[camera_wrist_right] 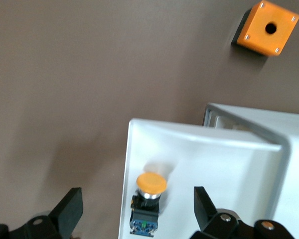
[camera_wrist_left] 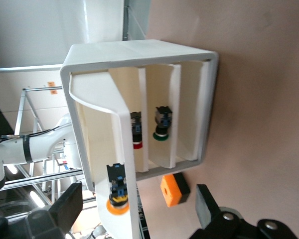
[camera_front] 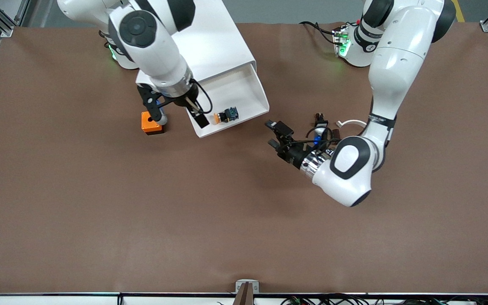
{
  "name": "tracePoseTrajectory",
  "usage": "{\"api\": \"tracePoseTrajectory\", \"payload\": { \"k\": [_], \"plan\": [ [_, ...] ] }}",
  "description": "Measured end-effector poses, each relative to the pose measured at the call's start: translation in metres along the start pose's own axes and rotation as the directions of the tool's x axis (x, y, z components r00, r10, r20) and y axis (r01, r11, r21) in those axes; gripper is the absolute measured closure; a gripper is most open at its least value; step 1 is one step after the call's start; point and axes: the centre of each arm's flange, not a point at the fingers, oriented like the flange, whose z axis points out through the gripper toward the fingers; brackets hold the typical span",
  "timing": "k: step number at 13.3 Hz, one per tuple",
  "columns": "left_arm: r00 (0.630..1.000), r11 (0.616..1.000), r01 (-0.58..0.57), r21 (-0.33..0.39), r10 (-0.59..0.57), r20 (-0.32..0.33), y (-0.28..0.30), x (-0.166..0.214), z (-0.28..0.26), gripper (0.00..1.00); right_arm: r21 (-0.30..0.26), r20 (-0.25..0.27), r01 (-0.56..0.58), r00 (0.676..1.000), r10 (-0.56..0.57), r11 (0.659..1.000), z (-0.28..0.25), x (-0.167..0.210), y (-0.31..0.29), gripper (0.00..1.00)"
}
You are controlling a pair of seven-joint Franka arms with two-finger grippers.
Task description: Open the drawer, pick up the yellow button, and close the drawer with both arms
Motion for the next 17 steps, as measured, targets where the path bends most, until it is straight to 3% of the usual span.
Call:
{"api": "tracePoseTrajectory", "payload": {
  "k": [4, 10, 12, 14, 15, 17],
  "plan": [
    [0.998, 0.995, -0.053, -0.086, 0.055, 0.026, 0.014, 0.029, -0.065, 0.00, -0.013, -0.011, 0.014, 1.000, -0.014, 1.000, 0.040, -0.044, 0.001, 0.01],
    [0.959, 0.938, -0.285, -0.196, 0.278, -0.062, 0.013, 0.050, -0.106, 0.00, 0.000, -0.016, 0.010, 1.000, -0.010, 1.000, 0.077, -0.061, 0.006, 0.05],
    [0.915, 0.887, -0.404, -0.223, 0.391, -0.099, 0.006, 0.055, -0.121, 0.00, 0.011, -0.016, 0.003, 1.000, -0.003, 1.000, 0.084, -0.062, 0.005, 0.09],
    [0.850, 0.813, -0.526, -0.250, 0.496, -0.174, -0.013, 0.059, -0.135, 0.00, 0.010, -0.018, 0.002, 1.000, -0.002, 1.000, 0.091, -0.063, 0.007, 0.10],
    [0.812, 0.772, -0.583, -0.254, 0.540, -0.222, -0.024, 0.059, -0.139, 0.00, 0.007, -0.019, 0.003, 1.000, -0.003, 1.000, 0.093, -0.064, 0.008, 0.16],
    [0.704, 0.673, -0.705, -0.225, 0.622, -0.343, -0.035, 0.061, -0.139, 0.00, 0.005, -0.020, 0.003, 1.000, -0.002, 1.000, 0.094, -0.063, 0.008, 0.41]
  ]
}}
